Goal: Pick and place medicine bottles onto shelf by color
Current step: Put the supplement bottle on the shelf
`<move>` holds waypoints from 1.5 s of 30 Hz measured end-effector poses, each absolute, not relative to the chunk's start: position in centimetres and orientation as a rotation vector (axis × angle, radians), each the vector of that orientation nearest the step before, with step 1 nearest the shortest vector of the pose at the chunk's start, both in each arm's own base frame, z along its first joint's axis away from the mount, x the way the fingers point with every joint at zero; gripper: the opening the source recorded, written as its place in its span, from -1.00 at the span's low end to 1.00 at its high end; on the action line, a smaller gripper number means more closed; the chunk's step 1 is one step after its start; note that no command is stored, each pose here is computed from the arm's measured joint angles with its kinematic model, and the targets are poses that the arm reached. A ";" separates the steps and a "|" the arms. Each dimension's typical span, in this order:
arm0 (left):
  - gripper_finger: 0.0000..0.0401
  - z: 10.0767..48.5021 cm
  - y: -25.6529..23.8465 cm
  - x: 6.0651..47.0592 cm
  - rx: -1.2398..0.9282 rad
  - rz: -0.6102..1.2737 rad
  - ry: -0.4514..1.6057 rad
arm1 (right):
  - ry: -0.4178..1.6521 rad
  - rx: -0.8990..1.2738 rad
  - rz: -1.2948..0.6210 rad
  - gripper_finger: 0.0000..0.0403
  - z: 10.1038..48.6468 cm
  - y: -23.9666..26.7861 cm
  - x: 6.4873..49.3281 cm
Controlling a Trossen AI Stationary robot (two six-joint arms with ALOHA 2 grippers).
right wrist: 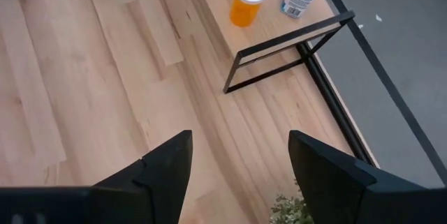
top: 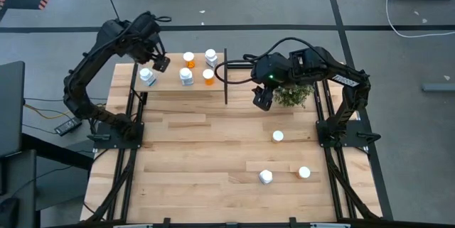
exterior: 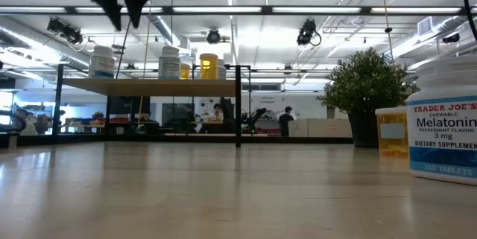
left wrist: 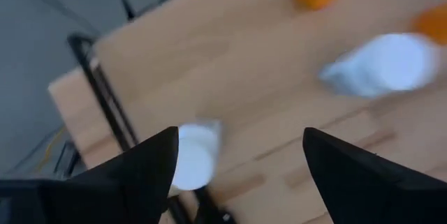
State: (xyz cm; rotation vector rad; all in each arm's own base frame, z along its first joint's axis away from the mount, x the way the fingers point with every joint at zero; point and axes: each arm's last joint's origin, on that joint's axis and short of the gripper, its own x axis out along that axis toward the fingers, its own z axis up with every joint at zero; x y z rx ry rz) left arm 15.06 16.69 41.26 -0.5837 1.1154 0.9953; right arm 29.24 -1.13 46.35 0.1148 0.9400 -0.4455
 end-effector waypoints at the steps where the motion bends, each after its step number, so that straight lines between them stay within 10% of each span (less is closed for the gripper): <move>1: 0.56 41.8 16.2 15.4 -0.564 0.975 1.099 | 0.941 0.109 -0.445 0.21 46.4 -1.2 29.2; 18: 0.56 43.0 6.0 25.7 -0.490 0.498 0.795 | 1.013 0.177 -0.302 0.21 45.4 0.4 29.6; 34: 0.56 38.1 -4.5 32.2 -0.480 0.399 0.930 | 1.546 0.120 -0.154 0.21 31.9 10.1 29.6; 45: 0.56 36.8 -5.5 34.1 -0.471 0.374 0.915 | 1.546 0.055 0.029 0.21 27.0 16.6 27.6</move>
